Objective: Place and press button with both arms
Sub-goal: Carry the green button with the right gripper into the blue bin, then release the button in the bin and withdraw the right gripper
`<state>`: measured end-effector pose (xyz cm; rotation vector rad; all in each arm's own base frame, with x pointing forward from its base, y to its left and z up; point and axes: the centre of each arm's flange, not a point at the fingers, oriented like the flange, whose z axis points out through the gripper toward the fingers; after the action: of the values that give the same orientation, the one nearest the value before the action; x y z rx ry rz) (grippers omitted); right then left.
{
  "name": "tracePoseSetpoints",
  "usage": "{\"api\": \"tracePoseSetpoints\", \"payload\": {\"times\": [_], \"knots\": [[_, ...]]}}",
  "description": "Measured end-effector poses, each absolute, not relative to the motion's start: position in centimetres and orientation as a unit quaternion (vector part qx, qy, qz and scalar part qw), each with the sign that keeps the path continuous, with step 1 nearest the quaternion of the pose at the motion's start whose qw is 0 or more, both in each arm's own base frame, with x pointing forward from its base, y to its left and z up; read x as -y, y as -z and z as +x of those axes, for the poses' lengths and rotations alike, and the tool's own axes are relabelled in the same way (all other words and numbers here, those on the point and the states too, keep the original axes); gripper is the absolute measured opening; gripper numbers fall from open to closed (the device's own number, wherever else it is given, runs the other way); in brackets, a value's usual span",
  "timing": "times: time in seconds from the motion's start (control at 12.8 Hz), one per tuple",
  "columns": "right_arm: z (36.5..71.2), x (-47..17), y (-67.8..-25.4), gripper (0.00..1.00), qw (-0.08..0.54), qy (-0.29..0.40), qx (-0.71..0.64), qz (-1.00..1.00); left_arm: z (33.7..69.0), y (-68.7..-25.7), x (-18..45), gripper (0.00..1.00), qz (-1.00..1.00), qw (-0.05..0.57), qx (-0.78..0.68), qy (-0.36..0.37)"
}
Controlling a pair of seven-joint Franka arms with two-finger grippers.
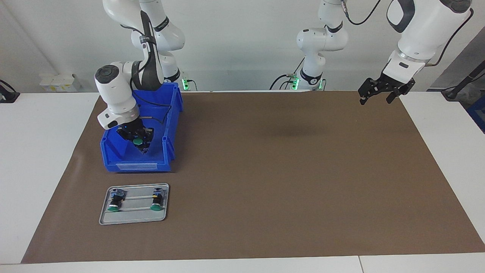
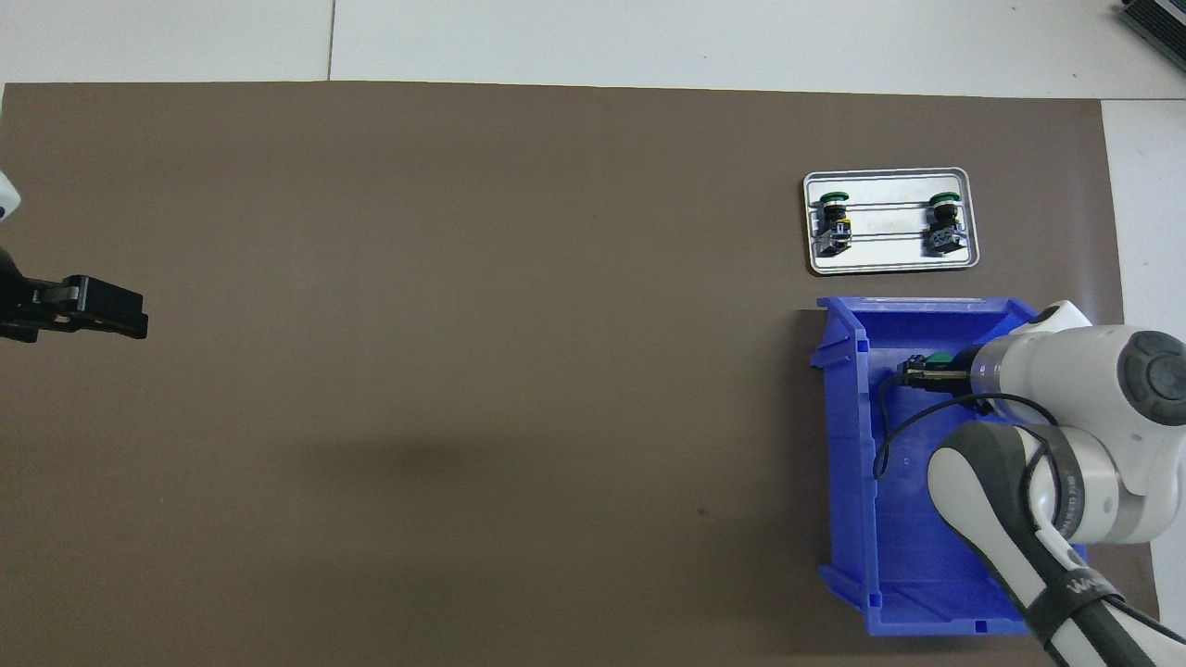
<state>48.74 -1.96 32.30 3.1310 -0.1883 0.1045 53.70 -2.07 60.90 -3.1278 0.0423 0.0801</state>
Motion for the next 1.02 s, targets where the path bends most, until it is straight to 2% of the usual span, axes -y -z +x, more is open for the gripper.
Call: {"api": "tracePoseSetpoints", "payload": {"times": [0.16,0.31,0.7,1.02], "knots": [[49.1,2.0,-32.7,0.78,0.001,-0.039,0.061,0.997,53.7,-60.9,2.1,1.00,-1.000,0.006,-0.014,-0.026],[50.3,2.1,-35.3,0.99,0.002,-0.038,0.061,0.997,53.7,-60.9,2.1,1.00,-1.000,0.006,-0.014,-0.026],[53.5,3.4,-51.2,1.00,0.002,-0.026,0.072,0.997,53.7,-60.9,2.1,1.00,-1.000,0.006,-0.013,-0.026],[53.5,3.7,-59.4,1.00,0.004,-0.026,0.072,0.997,53.7,-60.9,2.1,1.00,-1.000,0.006,-0.013,-0.026]]}}
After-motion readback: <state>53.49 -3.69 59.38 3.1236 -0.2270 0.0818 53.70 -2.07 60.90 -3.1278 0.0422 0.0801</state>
